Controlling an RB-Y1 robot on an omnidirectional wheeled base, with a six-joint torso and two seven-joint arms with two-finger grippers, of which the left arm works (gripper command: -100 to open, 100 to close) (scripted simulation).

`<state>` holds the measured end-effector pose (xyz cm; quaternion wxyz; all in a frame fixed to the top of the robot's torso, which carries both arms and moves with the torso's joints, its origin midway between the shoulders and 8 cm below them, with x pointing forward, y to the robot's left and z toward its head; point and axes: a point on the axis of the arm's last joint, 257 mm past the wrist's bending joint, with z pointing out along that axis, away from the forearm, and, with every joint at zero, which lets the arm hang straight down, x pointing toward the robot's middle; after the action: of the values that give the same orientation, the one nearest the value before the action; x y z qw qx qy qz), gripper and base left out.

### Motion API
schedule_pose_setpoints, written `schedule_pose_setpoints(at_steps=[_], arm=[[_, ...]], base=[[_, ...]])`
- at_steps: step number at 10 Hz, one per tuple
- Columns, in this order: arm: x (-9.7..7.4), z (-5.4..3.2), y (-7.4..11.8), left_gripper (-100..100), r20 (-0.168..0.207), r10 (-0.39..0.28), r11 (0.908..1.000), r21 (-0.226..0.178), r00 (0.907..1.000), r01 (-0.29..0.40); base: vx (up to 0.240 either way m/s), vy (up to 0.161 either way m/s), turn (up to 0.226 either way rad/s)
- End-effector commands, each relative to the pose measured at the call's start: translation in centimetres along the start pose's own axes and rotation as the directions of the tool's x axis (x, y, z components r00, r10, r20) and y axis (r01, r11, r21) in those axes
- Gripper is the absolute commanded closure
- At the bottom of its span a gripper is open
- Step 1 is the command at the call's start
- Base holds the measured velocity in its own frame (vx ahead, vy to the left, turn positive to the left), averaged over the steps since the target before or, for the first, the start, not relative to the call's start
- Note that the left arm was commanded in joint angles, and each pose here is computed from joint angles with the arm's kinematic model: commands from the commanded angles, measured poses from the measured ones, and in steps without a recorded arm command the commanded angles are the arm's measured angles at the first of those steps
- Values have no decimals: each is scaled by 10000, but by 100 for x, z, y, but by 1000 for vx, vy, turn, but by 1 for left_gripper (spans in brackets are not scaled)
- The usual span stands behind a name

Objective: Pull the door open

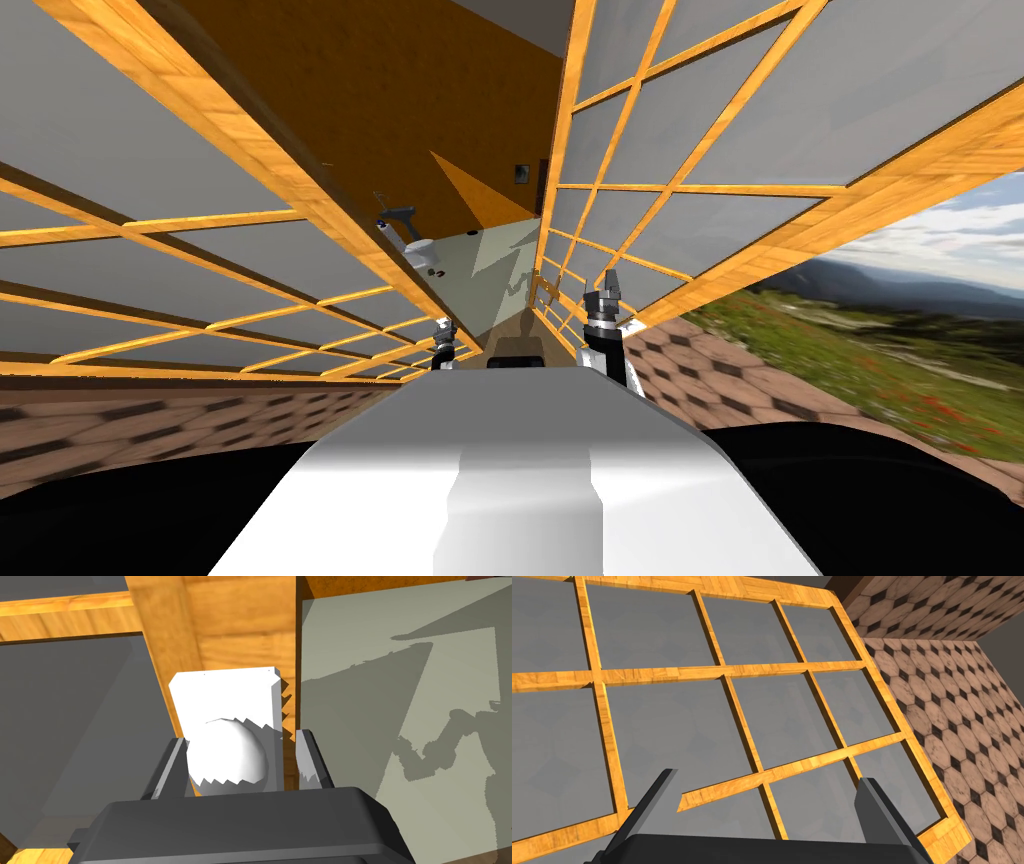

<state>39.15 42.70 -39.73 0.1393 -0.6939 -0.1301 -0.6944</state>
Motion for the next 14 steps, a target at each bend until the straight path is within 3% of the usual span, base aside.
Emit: schedule_pose_setpoints(at_steps=[1,5,10,14], arm=[[-4,-2,6,100,10,2,10000,-9,10000,-2],[-4,-2,6,100,10,2,10000,-9,10000,-2],[-6,-110,5,100,-6,-24,9968,-802,10000,23],[-4,-208,19,100,12,-102,9891,-1466,9999,103]], base=[[-32,-9,-2],[-13,0,-3],[-185,29,-136],[-223,25,-135]])
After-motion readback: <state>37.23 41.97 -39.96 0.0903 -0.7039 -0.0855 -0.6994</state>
